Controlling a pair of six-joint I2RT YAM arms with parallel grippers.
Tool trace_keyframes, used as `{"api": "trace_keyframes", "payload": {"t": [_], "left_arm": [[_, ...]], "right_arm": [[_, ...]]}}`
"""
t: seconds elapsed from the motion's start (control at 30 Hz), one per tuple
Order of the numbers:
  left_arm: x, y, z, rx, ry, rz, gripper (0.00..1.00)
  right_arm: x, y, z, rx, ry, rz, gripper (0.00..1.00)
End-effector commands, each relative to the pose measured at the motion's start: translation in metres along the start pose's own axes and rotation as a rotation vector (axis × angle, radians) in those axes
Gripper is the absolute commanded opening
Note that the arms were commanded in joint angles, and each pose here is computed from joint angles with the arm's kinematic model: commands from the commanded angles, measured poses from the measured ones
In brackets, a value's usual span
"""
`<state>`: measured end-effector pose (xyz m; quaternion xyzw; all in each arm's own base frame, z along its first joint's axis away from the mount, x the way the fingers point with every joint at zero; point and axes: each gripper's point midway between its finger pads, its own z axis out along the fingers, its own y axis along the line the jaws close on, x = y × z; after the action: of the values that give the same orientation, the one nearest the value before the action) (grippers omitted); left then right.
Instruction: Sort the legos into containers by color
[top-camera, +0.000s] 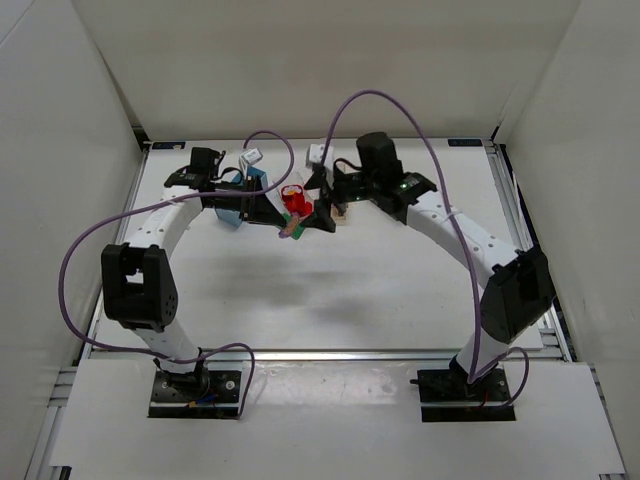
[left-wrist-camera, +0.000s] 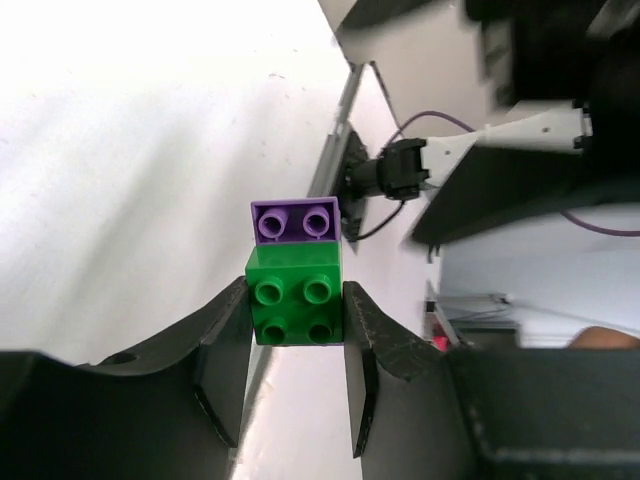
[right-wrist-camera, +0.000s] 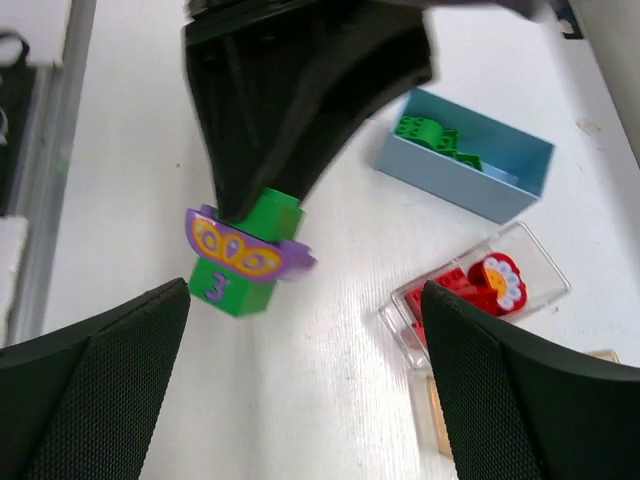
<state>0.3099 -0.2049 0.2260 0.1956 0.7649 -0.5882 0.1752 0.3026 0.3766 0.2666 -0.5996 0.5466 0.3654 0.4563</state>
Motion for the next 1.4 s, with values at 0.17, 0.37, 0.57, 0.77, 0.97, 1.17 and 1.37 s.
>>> {"api": "trace_keyframes", "payload": {"t": [0.17,0.37,0.57,0.77,0.97,1.17,1.37], "left_arm": [[-0.008,-0.025,-0.016,-0.008,-0.054,0.304,0.10],[-0.024,-0.043,-0.018,0.053,-0.087,0.460,0.10],[-0.043,-0.047,-0.018,0.106,-0.092,0.479,0.10],[-0.053,-0.047,-0.018,0.108,-0.097,0.513,0.10],[-0.053,-0.046,-0.018,0.112,-0.095,0.505,0.10],[-0.053,-0.045,-0.017,0.106,-0.094,0.507,0.10],[-0.055,-0.048,-0.018,0.102,-0.097,0.525,0.10]], "right_arm": [[-0.032,0.006,-0.046,-0.205,-0.129,0.438,0.98],[-0.024,-0.005,-0.038,-0.408,-0.176,0.702,0.87],[-0.029,-0.008,-0.027,-0.500,-0.178,0.706,0.84],[-0.028,-0.002,-0.019,-0.544,-0.166,0.702,0.81],[-0.035,0.001,-0.011,-0.559,-0.173,0.645,0.75],[-0.036,0.007,-0.004,-0.587,-0.168,0.626,0.70],[-0.024,0.008,0.002,-0.579,-0.148,0.655,0.67]]}}
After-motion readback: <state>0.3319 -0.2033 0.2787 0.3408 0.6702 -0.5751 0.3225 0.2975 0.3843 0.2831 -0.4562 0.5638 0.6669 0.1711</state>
